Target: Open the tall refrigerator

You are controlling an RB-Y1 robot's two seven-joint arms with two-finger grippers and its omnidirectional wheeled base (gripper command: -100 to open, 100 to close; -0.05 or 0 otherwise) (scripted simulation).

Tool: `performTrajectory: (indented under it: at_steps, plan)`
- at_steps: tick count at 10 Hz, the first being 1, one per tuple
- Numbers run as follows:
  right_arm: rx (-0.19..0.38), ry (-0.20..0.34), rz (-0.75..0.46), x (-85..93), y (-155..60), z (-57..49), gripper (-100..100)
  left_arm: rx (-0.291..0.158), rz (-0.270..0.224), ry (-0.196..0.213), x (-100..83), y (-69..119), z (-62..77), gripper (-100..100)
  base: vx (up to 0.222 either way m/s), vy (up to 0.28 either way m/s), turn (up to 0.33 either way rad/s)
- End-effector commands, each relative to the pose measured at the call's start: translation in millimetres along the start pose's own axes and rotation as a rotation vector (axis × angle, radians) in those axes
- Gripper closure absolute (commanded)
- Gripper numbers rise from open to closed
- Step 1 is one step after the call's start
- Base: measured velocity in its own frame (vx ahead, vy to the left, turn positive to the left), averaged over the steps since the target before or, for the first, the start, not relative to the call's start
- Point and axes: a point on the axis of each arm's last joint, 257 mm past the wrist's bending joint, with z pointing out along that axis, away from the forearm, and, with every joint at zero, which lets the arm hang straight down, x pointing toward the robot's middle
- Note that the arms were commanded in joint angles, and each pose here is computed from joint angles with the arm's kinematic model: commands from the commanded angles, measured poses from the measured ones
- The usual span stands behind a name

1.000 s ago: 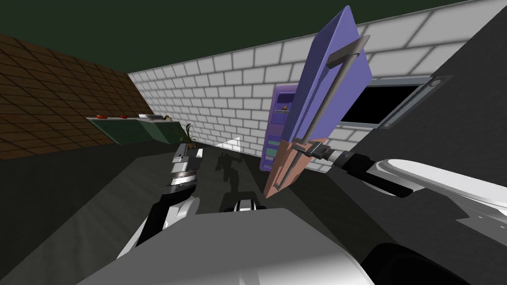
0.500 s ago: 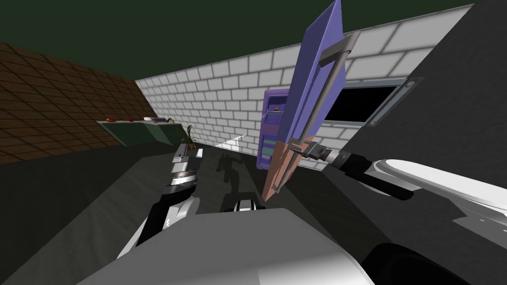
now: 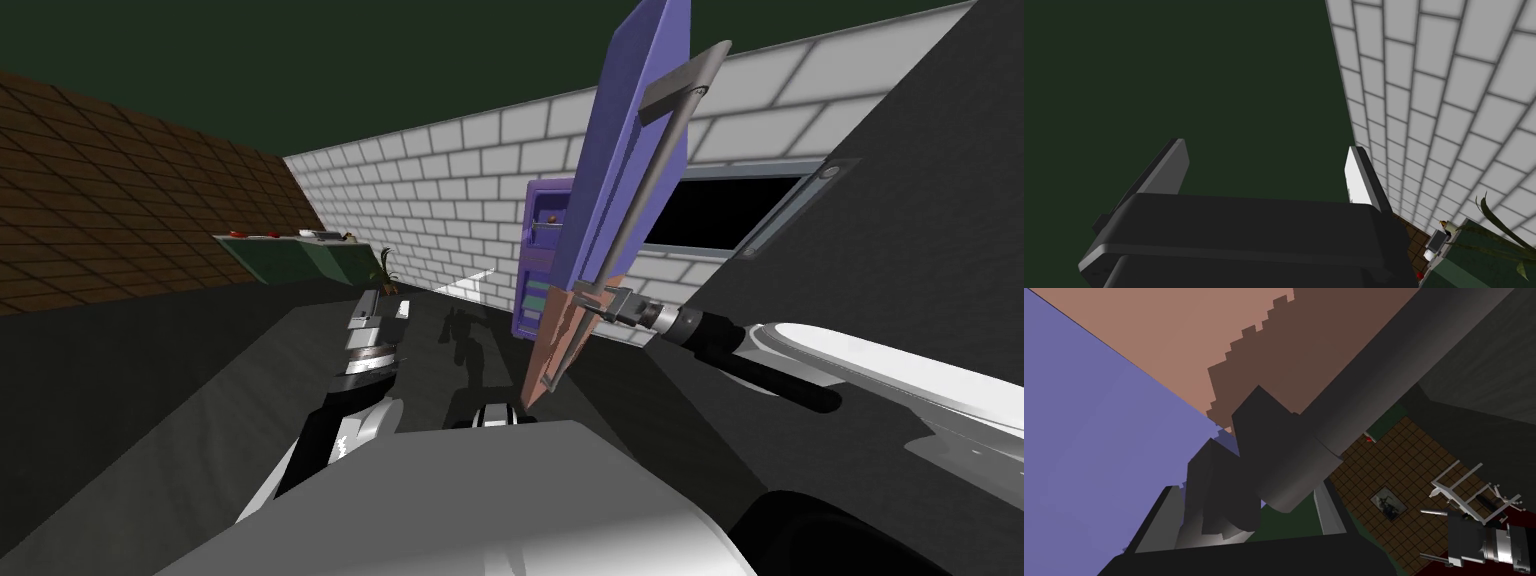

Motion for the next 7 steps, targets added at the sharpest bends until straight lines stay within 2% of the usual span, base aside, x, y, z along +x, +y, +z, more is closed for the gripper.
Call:
performTrajectory:
  at_steps: [1, 2, 3, 5, 6, 7]
  plan:
    - [-0.023, -0.033, -0.008, -12.8, 8, 3.0, 100, 0.0, 0.0, 0.0, 0.0, 0.0, 0.0, 0, -0.097, -0.233, 0.007]
    - [-0.046, -0.056, -0.011, -22.0, 17, 4.7, 100, 0.0, 0.0, 0.0, 0.0, 0.0, 0.0, 0, -0.106, -0.29, 0.057]
    - [-0.046, -0.056, -0.011, -22.0, 17, 4.7, 100, 0.0, 0.0, 0.0, 0.0, 0.0, 0.0, 0, -0.122, -0.233, 0.038]
    - [-0.092, -0.103, -0.017, -40.5, 35, 6.9, 100, 0.0, 0.0, 0.0, 0.0, 0.0, 0.0, 0, -0.128, -0.235, 0.033]
    - [-0.092, -0.103, -0.017, -40.5, 35, 6.9, 100, 0.0, 0.0, 0.0, 0.0, 0.0, 0.0, 0, -0.083, -0.213, 0.033]
    - [-0.124, -0.122, -0.014, -60.0, 42, 13.7, -100, 0.0, 0.0, 0.0, 0.0, 0.0, 0.0, 0, -0.018, -0.116, -0.175]
